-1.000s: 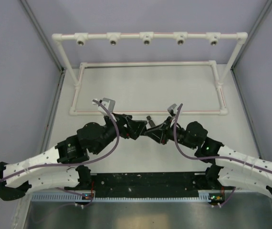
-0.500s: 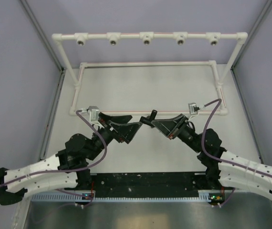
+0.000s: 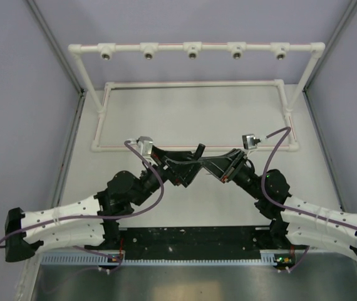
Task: Install the water faucets
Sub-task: Pick up the water faucet from the center of the board.
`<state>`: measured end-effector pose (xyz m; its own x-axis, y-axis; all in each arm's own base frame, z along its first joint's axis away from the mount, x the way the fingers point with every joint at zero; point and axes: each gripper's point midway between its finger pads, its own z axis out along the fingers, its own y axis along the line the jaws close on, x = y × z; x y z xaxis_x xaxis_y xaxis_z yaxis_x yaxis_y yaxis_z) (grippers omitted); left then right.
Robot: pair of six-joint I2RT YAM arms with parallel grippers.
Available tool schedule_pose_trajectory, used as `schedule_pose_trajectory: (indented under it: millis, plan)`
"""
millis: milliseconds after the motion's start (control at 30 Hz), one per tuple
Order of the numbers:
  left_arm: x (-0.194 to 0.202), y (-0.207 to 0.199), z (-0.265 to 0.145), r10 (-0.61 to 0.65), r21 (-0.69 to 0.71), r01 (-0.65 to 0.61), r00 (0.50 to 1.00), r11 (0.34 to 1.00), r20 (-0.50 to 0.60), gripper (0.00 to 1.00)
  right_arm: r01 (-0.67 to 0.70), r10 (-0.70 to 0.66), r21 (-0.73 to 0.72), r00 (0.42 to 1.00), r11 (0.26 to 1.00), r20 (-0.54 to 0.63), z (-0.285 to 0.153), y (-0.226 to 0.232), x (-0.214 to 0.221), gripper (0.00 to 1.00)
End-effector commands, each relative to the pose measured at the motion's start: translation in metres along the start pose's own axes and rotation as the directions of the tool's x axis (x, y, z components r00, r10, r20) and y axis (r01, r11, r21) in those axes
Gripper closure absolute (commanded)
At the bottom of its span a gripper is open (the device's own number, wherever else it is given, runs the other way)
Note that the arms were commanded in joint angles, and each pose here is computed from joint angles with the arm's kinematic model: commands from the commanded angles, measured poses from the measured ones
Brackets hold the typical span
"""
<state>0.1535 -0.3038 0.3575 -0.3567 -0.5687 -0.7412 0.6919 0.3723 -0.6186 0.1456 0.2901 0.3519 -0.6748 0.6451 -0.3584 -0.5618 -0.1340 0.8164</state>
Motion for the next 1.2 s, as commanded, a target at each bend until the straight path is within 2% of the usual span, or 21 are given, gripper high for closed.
schedule_pose_trajectory:
  millis: [0, 367, 867, 1033, 1100, 1167]
  plan:
    - [-0.034, -0.028, 0.010, -0.049, 0.089, 0.040, 0.993, 0.995, 0.108, 0.14, -0.004, 0.008, -0.120, 1.000, 0.993, 0.028, 0.000, 0.036, -0.011, 1.00]
    - [-0.042, -0.035, 0.016, -0.088, 0.126, 0.068, 0.982, 0.990, 0.168, 0.25, -0.010, 0.013, -0.115, 1.000, 0.993, 0.023, -0.001, 0.031, -0.008, 1.00]
    - [-0.036, -0.038, 0.020, -0.095, 0.142, 0.074, 0.985, 0.987, 0.145, 0.44, -0.040, 0.030, -0.149, 0.997, 0.988, -0.069, 0.003, 0.037, 0.007, 1.00]
    - [-0.036, -0.039, 0.021, -0.094, 0.143, 0.073, 0.985, 0.987, 0.145, 0.56, -0.040, 0.029, -0.140, 0.996, 0.989, -0.084, 0.003, 0.035, 0.010, 1.00]
    - [-0.036, -0.041, 0.022, -0.094, 0.148, 0.072, 0.985, 0.986, 0.143, 0.64, -0.039, 0.027, -0.137, 0.996, 0.990, -0.090, 0.003, 0.034, 0.011, 1.00]
    - [-0.036, -0.041, 0.022, -0.094, 0.149, 0.073, 0.986, 0.986, 0.140, 0.76, -0.041, 0.028, -0.139, 0.995, 0.989, -0.099, 0.004, 0.035, 0.012, 1.00]
